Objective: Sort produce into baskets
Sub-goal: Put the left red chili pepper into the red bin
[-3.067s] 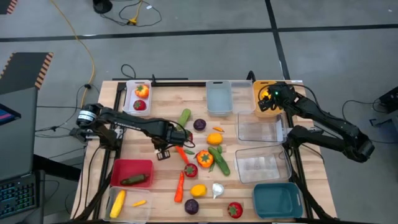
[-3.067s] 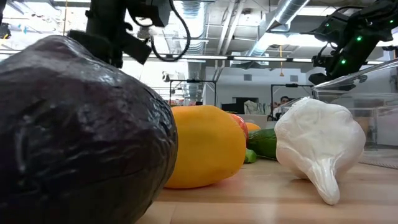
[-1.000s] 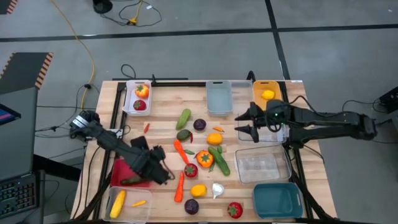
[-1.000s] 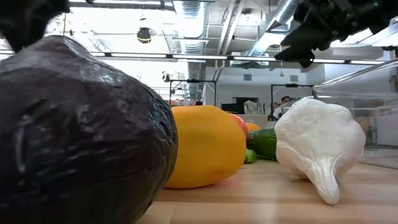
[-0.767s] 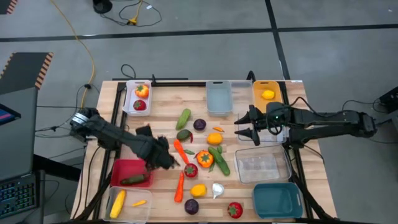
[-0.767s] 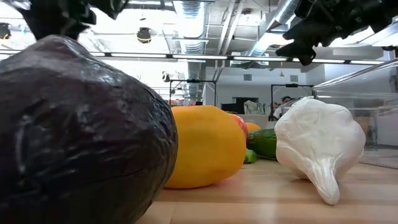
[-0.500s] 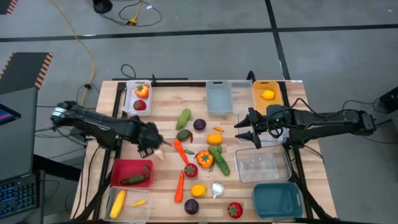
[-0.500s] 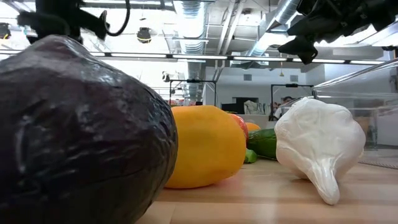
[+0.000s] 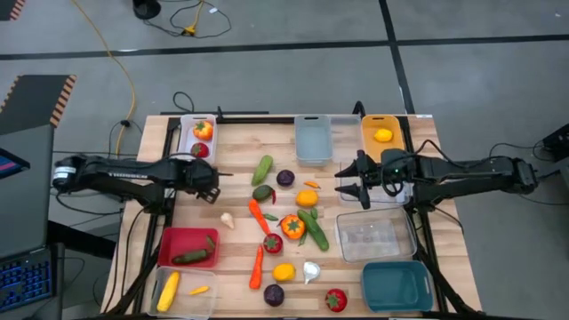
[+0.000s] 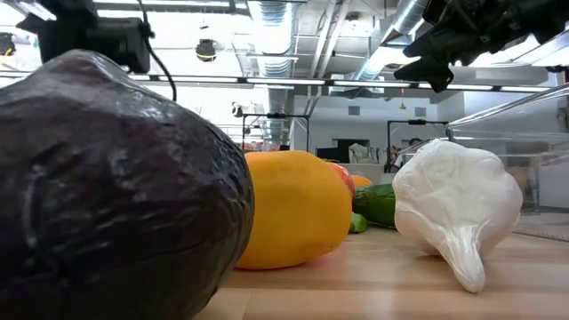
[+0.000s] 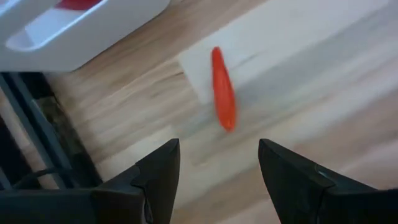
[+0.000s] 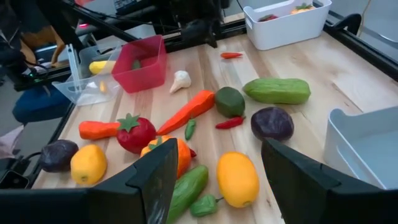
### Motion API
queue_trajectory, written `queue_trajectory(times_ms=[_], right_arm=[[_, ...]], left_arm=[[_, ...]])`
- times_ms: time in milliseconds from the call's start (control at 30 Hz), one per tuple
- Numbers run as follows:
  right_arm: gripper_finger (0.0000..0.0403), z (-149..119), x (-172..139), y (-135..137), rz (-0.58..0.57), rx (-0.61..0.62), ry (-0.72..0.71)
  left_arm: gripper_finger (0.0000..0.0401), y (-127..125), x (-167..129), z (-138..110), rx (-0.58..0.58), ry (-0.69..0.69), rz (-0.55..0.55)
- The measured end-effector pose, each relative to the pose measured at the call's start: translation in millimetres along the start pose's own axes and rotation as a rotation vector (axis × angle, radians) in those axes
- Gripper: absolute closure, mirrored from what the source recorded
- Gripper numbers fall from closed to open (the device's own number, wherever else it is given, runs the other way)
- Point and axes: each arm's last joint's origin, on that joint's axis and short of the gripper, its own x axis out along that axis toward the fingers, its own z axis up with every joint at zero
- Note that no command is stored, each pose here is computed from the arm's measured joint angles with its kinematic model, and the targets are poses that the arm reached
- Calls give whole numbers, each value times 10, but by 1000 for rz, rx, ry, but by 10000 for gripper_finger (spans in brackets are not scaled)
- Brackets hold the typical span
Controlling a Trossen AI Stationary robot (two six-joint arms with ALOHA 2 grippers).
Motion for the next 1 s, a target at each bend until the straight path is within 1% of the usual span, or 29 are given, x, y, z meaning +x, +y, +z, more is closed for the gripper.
queue_trajectory(times_ms=[167, 267, 367, 467, 700, 800, 1000], right_arm=[[143, 0, 0, -1, -2, 0, 0], [143, 0, 0, -1, -2, 0, 0], [143, 0, 0, -1, -2, 0, 0], [143, 0, 0, -1, -2, 0, 0], [143, 0, 0, -1, -2, 0, 0], [143, 0, 0, -1, -2, 0, 0], [143, -1, 0, 1, -1, 1, 0]], left_arm=[[197, -28, 160, 69, -50, -38, -38], [197, -28, 228, 95, -68, -17, -5], [199, -44, 298, 110, -62, 8, 25], [210, -99, 378, 138, -55, 11, 29], [260, -188, 522, 160, -28, 54, 51], [289, -203, 522, 171, -23, 61, 49], [351, -253, 469, 233, 23, 56, 28]])
